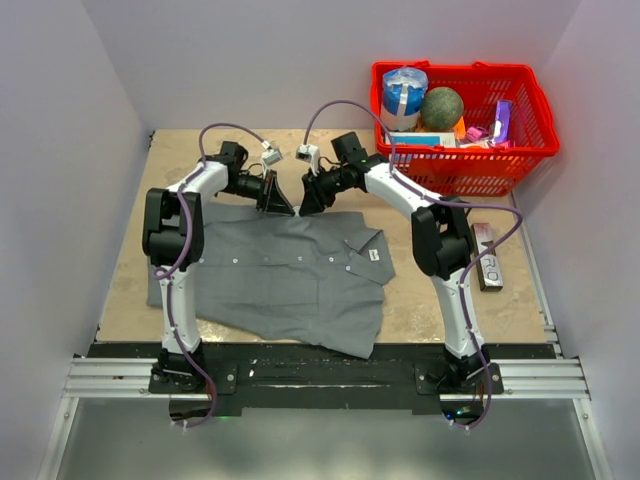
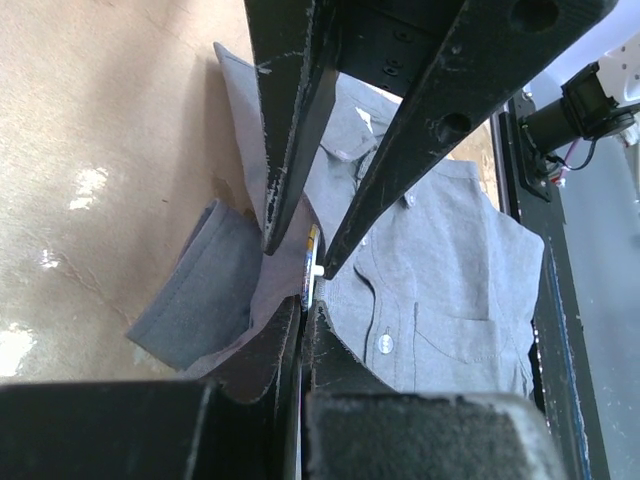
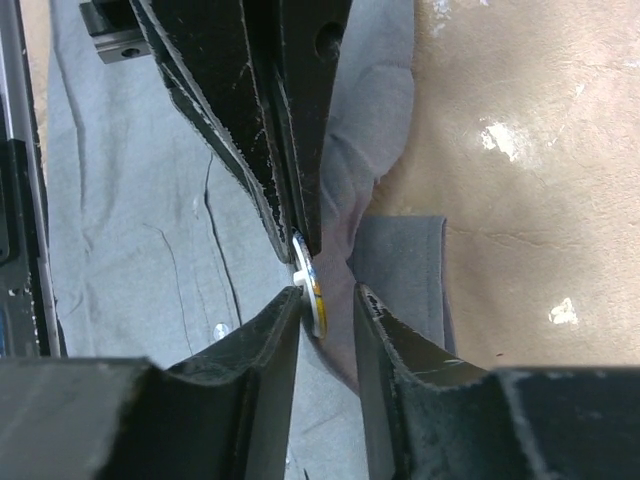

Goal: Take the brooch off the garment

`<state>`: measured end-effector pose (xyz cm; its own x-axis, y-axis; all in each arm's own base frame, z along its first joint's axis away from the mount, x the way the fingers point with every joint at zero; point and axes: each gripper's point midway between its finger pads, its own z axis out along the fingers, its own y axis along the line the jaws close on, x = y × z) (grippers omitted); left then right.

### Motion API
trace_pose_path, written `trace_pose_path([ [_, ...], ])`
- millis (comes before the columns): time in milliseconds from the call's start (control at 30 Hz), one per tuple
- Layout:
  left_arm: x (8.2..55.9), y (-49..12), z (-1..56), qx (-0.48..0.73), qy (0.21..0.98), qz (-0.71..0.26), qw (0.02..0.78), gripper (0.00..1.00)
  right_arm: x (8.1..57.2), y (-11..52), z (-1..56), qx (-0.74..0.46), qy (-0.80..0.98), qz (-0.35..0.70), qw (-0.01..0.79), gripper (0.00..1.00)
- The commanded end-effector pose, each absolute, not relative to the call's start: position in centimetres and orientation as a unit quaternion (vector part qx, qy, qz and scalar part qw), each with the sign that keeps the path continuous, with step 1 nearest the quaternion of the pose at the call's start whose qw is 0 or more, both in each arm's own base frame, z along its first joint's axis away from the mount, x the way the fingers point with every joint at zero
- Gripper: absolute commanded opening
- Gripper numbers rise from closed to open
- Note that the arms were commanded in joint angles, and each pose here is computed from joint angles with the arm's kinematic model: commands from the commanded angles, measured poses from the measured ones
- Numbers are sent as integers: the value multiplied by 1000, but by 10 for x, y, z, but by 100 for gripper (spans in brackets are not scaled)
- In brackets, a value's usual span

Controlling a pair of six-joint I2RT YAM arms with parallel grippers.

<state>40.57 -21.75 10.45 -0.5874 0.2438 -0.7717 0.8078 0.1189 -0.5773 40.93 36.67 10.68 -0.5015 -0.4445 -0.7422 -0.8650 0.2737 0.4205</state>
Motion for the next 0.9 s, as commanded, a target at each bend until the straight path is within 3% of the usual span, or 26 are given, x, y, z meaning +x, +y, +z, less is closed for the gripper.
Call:
trace_pose_path([
  [0,410,-229,119,377,676,-575,265,0,398,384,119,-448,720,467,248,37],
  [667,422,-221,130,373,675,-569,283,0,401,365,114,-442,731,460,243,34],
  [800,424,-221,128,369,678,-571,280,0,406,367,116,-432,732,465,249,21],
  [867,425,-222,128,368,678,-572,279,0,410,370,117,-428,732,467,252,21],
])
